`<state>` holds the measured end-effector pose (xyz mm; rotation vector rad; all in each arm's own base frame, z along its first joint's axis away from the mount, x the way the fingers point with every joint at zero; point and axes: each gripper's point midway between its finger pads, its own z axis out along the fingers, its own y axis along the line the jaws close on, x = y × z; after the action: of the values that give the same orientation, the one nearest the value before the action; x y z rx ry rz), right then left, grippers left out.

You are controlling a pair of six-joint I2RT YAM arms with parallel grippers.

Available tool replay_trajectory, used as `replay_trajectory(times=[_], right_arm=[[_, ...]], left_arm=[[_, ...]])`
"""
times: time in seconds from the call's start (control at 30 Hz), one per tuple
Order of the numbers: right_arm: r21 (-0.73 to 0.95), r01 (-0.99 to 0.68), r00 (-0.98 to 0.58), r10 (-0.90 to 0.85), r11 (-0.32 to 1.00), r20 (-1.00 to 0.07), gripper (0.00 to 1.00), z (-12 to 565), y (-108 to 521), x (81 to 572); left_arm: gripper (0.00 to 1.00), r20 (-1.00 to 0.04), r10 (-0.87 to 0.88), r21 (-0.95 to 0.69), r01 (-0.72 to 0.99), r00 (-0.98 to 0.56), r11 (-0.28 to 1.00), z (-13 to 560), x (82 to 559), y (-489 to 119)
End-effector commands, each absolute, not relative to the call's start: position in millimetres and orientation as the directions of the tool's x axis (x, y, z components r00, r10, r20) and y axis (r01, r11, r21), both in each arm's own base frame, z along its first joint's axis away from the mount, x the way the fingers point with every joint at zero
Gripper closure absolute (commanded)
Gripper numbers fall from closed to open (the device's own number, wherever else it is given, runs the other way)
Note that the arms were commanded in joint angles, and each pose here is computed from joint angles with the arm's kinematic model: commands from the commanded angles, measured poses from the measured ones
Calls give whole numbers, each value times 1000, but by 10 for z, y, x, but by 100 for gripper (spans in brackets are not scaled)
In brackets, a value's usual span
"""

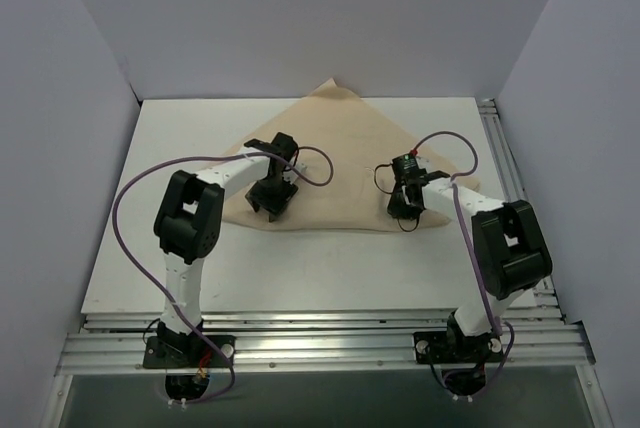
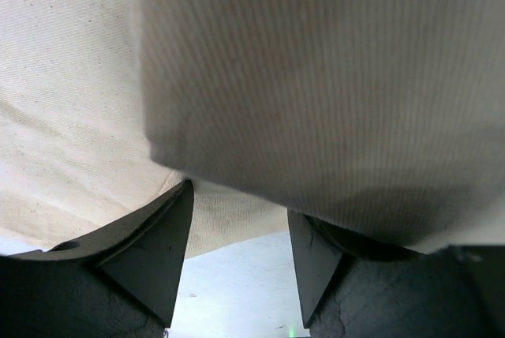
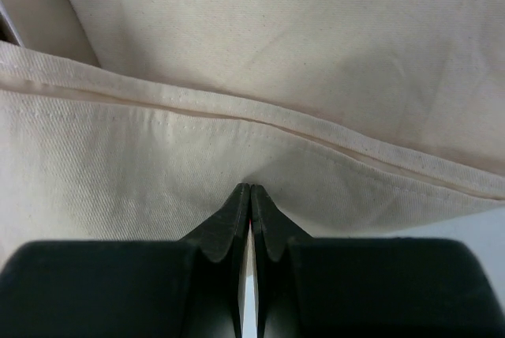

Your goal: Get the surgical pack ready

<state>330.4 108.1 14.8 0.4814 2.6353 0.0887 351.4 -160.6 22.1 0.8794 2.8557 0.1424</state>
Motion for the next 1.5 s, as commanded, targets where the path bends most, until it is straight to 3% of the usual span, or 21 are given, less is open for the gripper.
replay_trajectory(times=[0.0, 0.13, 0.27, 0.37, 0.43, 0.5, 0.6, 0.7, 0.83, 1.0, 1.07, 1.17, 1.27, 1.4, 1.47], right_arm=[[127, 337, -807, 356, 933, -471, 100, 502, 957, 3336], [137, 331, -787, 353, 934, -505, 100, 712, 928, 3421], [191, 188, -776, 264, 964, -573, 99, 1042, 1130, 3778], [254, 34, -749, 192, 967, -634, 86, 1363, 1417, 4208], [307, -92, -717, 151, 947, -680, 67, 1625, 1664, 4477], [321, -124, -754, 122, 939, -646, 50, 1419, 1807, 4661], [385, -172, -782, 112, 907, -613, 38, 1296, 2037, 4979], [491, -209, -818, 124, 846, -562, 33, 1147, 2291, 5153], [562, -235, -851, 111, 793, -513, 32, 891, 2476, 5306], [687, -292, -906, 37, 665, -421, 34, 708, 2716, 5131], [709, -296, -916, 20, 640, -401, 37, 640, 2742, 5071], [756, -285, -927, 32, 589, -374, 57, 593, 2756, 5012], [794, -245, -940, 62, 557, -334, 67, 534, 2744, 4970], [822, -245, -947, 54, 513, -317, 62, 573, 2772, 4909], [814, -248, -946, 51, 525, -321, 66, 545, 2765, 4909]], left_arm=[[39, -243, 543, 162, 518, -804, 840, 457, 3785, -1672], [38, -306, 540, 176, 511, -784, 842, 806, 3910, -1678], [37, -365, 534, 171, 509, -762, 844, 1152, 4049, -1763], [37, -418, 531, 170, 511, -737, 843, 1383, 4190, -1850], [37, -418, 531, 169, 512, -737, 842, 1396, 4224, -1870], [37, -424, 531, 176, 509, -734, 843, 1417, 4256, -1880], [37, -414, 529, 190, 498, -740, 846, 1383, 4264, -1841], [37, -417, 527, 206, 488, -741, 848, 1395, 4267, -1808], [36, -393, 532, 233, 478, -750, 847, 1326, 4269, -1741], [36, -351, 531, 242, 473, -771, 847, 1220, 4247, -1629], [36, -330, 537, 254, 474, -777, 843, 1168, 4244, -1587], [37, -311, 538, 266, 472, -784, 841, 1119, 4261, -1530], [37, -299, 531, 274, 462, -793, 844, 1096, 4281, -1469], [37, -293, 530, 289, 455, -796, 842, 1091, 4302, -1410], [37, -288, 534, 299, 455, -795, 839, 1072, 4305, -1392]])
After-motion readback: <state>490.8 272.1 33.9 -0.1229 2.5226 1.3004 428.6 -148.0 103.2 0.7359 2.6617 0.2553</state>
